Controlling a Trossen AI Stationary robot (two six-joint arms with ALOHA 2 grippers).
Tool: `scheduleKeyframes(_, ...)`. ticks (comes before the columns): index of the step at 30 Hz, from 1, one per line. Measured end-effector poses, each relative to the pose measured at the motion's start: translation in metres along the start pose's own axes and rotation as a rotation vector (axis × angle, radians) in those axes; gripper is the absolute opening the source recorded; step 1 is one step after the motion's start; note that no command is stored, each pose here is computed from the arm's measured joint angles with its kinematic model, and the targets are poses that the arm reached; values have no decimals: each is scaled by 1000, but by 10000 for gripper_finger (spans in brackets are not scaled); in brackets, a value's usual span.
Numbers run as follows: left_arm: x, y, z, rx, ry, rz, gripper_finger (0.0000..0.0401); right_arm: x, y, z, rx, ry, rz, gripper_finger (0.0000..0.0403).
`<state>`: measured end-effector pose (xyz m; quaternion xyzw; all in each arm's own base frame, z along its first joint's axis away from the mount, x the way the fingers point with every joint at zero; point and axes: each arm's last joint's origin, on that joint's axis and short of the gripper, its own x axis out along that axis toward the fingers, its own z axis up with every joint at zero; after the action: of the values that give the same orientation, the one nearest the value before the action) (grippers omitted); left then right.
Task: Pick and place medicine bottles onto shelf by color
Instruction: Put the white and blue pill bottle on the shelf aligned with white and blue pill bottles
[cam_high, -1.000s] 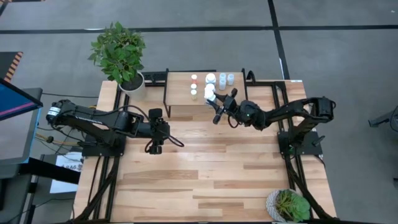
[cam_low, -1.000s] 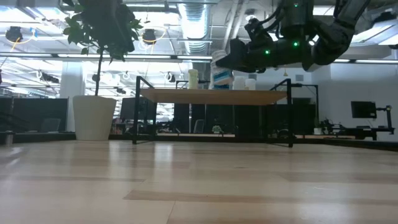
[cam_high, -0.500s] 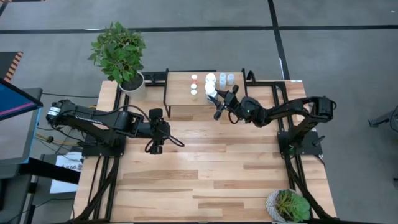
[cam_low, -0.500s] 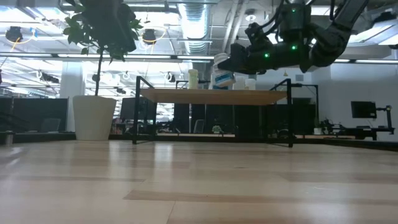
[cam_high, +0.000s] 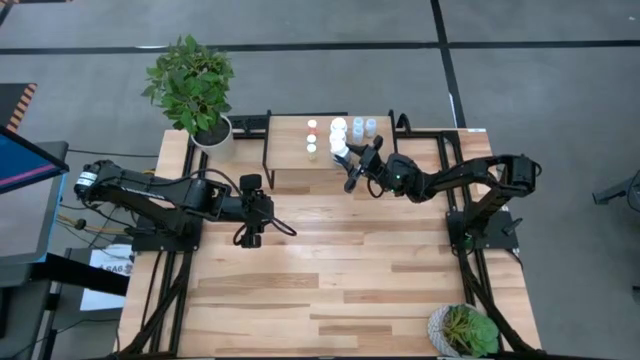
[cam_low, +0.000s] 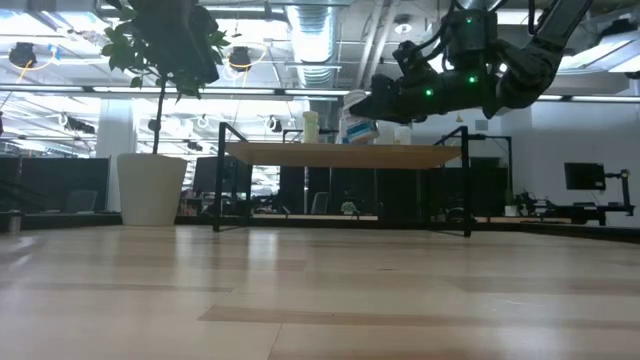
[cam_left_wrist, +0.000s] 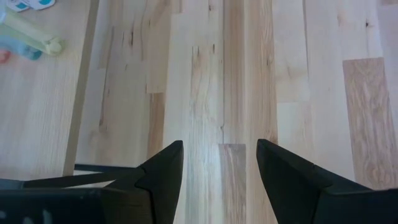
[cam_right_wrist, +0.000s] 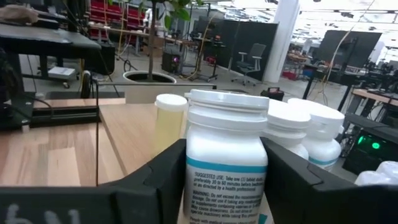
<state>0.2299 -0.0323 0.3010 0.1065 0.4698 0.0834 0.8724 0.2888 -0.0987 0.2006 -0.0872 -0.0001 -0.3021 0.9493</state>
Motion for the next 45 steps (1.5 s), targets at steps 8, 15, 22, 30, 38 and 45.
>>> scheduleKeyframes(8,0,0,0,0,0,0,193,0,-1,-1,0,6,-3,242)
scheduleKeyframes(15,0,0,0,0,0,0,193,1,-1,0,9,4,-4,255)
scheduleKeyframes(22,0,0,0,-1,0,0,193,8,4,16,-16,-50,2,255)
scheduleKeyframes(30,0,0,0,-8,1,0,193,2,5,42,-85,-101,-10,256)
scheduleKeyframes(38,0,0,0,-34,1,0,193,-35,15,74,-34,-2,60,255)
scheduleKeyframes(45,0,0,1,-30,-10,3,193,-42,33,41,-8,297,273,238)
